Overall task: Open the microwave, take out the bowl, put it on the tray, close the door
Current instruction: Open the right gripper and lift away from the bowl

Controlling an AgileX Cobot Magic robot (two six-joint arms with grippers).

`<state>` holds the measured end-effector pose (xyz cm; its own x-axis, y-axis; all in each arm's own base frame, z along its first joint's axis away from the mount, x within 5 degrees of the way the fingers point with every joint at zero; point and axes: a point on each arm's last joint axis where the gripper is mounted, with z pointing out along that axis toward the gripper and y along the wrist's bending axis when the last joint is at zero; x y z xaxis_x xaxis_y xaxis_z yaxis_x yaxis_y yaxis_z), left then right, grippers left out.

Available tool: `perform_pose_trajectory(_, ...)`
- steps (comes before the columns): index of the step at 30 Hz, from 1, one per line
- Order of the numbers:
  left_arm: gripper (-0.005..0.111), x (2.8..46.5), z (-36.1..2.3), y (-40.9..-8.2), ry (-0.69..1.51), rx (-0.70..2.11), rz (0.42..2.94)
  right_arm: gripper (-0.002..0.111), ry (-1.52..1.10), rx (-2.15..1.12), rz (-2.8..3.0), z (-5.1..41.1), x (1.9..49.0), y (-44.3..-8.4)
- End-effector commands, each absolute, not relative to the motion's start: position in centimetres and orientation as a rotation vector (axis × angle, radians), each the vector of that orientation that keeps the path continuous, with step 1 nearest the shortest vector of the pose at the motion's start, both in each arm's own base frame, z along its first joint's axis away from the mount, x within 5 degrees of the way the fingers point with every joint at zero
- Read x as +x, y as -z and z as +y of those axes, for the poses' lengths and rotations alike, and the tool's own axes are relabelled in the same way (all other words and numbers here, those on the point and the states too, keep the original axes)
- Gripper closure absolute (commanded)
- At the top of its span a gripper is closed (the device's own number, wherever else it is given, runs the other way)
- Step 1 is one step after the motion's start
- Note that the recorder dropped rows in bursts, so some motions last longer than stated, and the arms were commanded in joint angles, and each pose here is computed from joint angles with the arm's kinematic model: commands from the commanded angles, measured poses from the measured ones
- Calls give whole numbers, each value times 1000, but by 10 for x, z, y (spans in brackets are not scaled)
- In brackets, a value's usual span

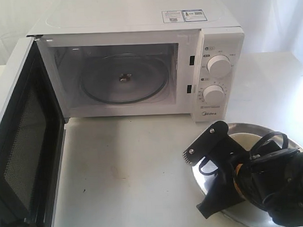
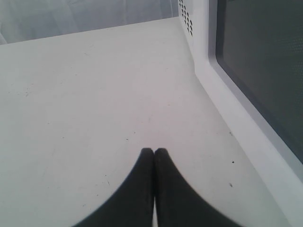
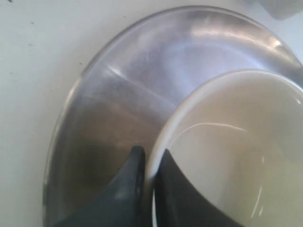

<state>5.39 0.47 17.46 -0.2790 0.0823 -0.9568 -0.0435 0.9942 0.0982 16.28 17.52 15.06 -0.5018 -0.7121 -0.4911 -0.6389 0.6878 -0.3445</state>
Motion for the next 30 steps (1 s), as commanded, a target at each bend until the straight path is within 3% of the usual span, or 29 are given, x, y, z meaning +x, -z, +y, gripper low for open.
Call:
perform_pose_trajectory(1,107,54,5,-174,-113,21,1851,108,154,-1053,2266,175,163,-150)
perform_pose_trajectory(11,107,54,5,-174,-113,21,1851,106,162,-1040,2296,170,160,-145)
perform_pose_trajectory(13,107,54,5,-174,-113,21,1851,99,153,-1043,2295,170,159,-145)
perform_pose_trajectory(18,107,54,5,-174,-113,21,1851,62,146,-1037,2298,171,159,-145)
perform_pose_trajectory(20,107,54,5,-174,-113,21,1851,53,150,-1018,2298,170,160,-145)
perform_pose_trajectory(25,107,54,5,-174,-113,21,1851,58,90,-893,2220,170,163,-164)
perform_pose_trajectory(30,107,54,5,-174,-113,21,1851,66,-295,-988,2025,182,144,-206)
